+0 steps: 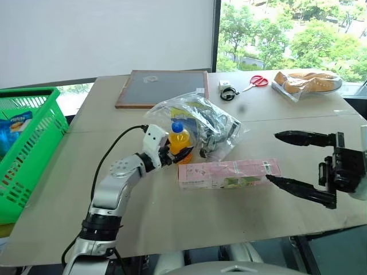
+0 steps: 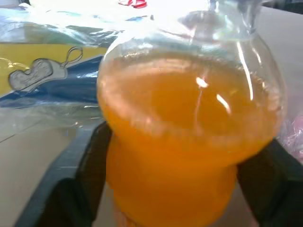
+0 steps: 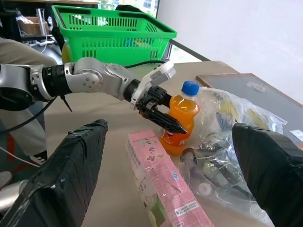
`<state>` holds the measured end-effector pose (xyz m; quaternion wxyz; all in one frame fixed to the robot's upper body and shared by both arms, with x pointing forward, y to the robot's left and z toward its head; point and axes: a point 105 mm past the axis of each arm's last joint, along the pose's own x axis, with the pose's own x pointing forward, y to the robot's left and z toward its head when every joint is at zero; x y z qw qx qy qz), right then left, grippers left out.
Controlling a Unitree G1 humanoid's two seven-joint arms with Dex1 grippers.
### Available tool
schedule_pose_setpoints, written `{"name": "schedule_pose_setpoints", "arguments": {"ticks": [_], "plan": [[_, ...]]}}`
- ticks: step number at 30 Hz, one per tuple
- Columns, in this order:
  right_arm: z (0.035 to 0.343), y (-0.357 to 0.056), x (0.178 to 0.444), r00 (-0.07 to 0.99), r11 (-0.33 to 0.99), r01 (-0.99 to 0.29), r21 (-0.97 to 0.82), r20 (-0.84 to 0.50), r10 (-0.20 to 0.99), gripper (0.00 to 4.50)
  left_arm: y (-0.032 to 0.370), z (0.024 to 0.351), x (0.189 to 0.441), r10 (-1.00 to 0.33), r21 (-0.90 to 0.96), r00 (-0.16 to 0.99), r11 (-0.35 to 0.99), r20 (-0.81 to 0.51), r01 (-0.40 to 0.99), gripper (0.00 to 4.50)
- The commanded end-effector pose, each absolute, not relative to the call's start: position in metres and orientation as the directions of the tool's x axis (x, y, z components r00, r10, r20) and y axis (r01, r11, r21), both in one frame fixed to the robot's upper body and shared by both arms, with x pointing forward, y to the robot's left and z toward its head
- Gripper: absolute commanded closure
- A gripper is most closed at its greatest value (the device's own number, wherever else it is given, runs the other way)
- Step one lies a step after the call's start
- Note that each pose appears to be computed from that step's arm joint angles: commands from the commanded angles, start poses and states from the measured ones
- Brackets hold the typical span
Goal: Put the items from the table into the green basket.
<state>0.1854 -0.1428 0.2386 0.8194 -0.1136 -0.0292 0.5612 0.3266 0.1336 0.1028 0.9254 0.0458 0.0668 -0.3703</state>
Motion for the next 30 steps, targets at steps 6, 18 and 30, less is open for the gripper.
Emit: {"name": "schedule_pose_setpoints", "arguments": {"ticks": [6, 18, 30], "plan": [[0.241, -0.137, 0.181, 0.367, 0.341, -0.909, -0.24, -0.072, 0.927, 0.0, 0.132, 0.115, 0.329, -0.688, 0.068, 0.72, 0.717, -0.089, 0.694, 1.63], [0.24, -0.106, 0.216, 0.291, 0.291, -0.937, -0.194, 0.027, 0.956, 0.0, 0.195, 0.157, 0.303, -0.48, 0.113, 0.877, 0.873, 0.028, 0.474, 1.63], [0.24, -0.08, 0.242, 0.142, 0.153, -0.967, -0.204, 0.067, 0.988, 0.0, 0.231, 0.178, 0.256, -0.251, 0.14, 0.966, 0.96, 0.057, 0.241, 1.63]]}}
